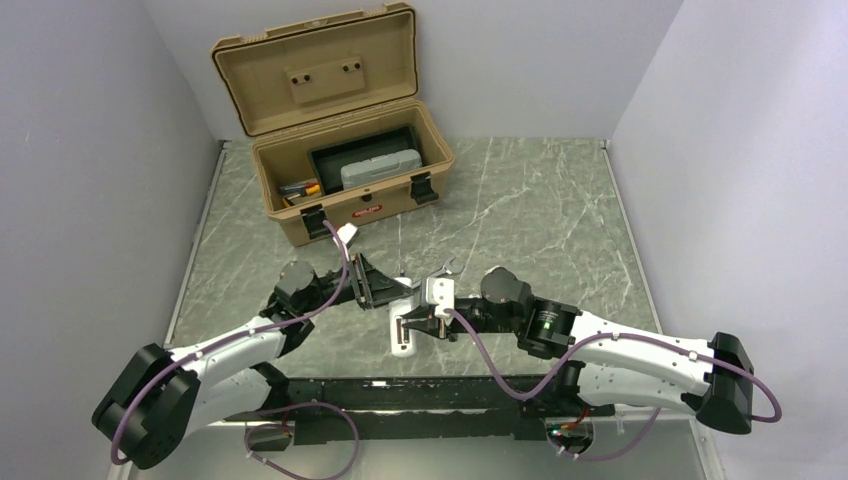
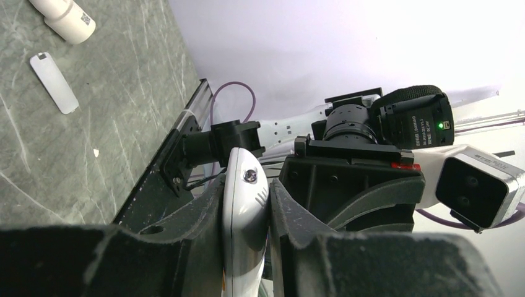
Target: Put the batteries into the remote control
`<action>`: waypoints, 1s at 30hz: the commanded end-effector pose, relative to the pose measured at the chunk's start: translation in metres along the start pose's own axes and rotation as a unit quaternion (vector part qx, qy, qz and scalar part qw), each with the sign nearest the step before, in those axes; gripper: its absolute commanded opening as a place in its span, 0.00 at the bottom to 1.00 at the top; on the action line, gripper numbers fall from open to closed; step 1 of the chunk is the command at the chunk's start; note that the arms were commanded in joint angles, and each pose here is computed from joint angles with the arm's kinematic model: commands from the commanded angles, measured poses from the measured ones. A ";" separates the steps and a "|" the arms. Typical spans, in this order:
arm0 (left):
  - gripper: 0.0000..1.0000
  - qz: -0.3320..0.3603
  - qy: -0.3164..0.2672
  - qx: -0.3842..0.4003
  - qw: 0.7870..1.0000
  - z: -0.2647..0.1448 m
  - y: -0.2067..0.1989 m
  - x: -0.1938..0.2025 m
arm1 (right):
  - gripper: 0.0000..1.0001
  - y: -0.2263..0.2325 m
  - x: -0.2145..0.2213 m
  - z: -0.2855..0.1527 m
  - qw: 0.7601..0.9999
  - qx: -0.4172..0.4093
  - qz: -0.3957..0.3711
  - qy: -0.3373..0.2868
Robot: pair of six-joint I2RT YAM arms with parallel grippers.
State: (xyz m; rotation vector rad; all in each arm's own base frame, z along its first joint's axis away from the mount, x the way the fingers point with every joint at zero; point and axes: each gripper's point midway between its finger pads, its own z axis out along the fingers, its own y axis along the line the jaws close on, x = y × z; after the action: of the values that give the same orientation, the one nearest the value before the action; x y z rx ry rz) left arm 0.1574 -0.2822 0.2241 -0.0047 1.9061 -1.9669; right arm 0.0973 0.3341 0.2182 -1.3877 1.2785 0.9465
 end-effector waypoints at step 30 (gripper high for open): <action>0.00 0.041 -0.013 0.122 0.992 -0.001 -0.090 -0.019 | 0.13 0.020 0.062 -0.011 0.994 -0.011 -0.024 0.107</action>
State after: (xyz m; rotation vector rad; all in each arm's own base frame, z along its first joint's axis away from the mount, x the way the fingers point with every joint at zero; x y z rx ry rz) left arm 0.1572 -0.2827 0.2264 -0.0194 1.9168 -1.9870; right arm 0.0969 0.3347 0.2183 -1.4193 1.2083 0.8540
